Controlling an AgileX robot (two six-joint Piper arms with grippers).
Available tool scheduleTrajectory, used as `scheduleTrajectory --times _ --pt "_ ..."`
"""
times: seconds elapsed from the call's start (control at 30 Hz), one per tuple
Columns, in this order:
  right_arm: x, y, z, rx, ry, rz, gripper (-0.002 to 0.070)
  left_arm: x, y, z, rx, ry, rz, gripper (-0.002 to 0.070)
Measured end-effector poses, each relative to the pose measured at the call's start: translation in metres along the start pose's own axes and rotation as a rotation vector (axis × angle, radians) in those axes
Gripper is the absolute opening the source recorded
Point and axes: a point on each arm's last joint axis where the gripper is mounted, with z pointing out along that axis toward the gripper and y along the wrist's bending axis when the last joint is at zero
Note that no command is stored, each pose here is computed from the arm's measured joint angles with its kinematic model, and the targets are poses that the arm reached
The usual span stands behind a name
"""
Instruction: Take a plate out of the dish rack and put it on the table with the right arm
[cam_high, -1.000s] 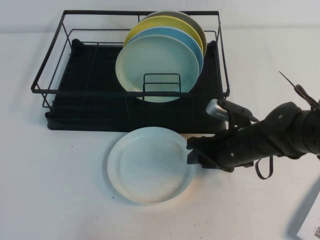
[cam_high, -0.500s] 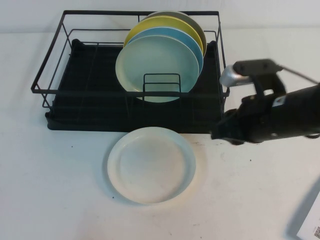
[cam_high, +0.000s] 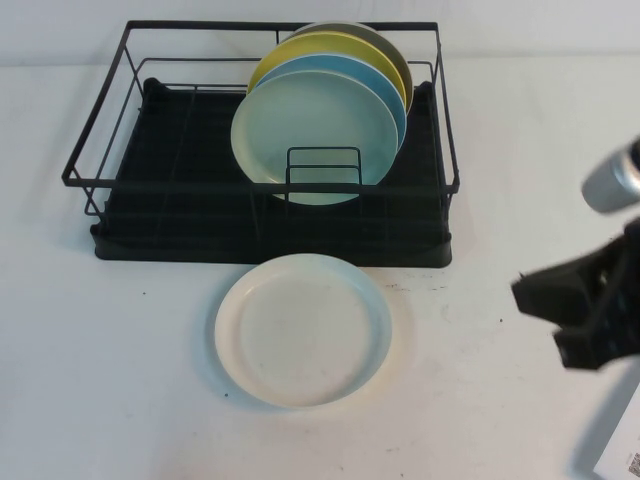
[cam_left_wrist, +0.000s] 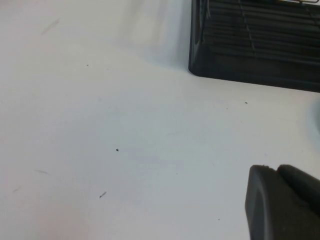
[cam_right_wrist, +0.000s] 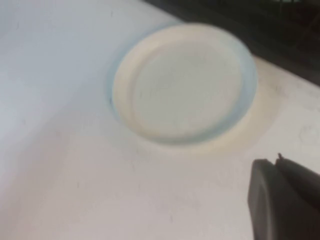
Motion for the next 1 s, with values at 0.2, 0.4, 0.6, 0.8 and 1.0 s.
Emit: scheduleTrajectory --times 0.2,0.4,0.6,0.8,1.0 --pt "0.016 0.003 -0.016 0.005 0.105 -0.063 -0.0018 0.000 0.000 0.000 0.000 0.000 0.000 -0.0004" --pt "0.021 0.002 -0.017 0.021 0.155 -0.089 -0.0018 0.000 0.000 0.000 0.000 0.000 0.000 -0.0004" --pt "0.028 -0.005 -0.015 0.075 0.114 -0.113 -0.0018 0.000 0.000 0.000 0.000 0.000 0.000 -0.0004" --pt "0.080 -0.029 -0.016 0.251 -0.047 -0.112 -0.0018 0.000 0.000 0.000 0.000 0.000 0.000 -0.0004" --pt "0.151 -0.048 -0.016 0.473 -0.297 -0.140 -0.0018 0.000 0.000 0.000 0.000 0.000 0.000 -0.0004"
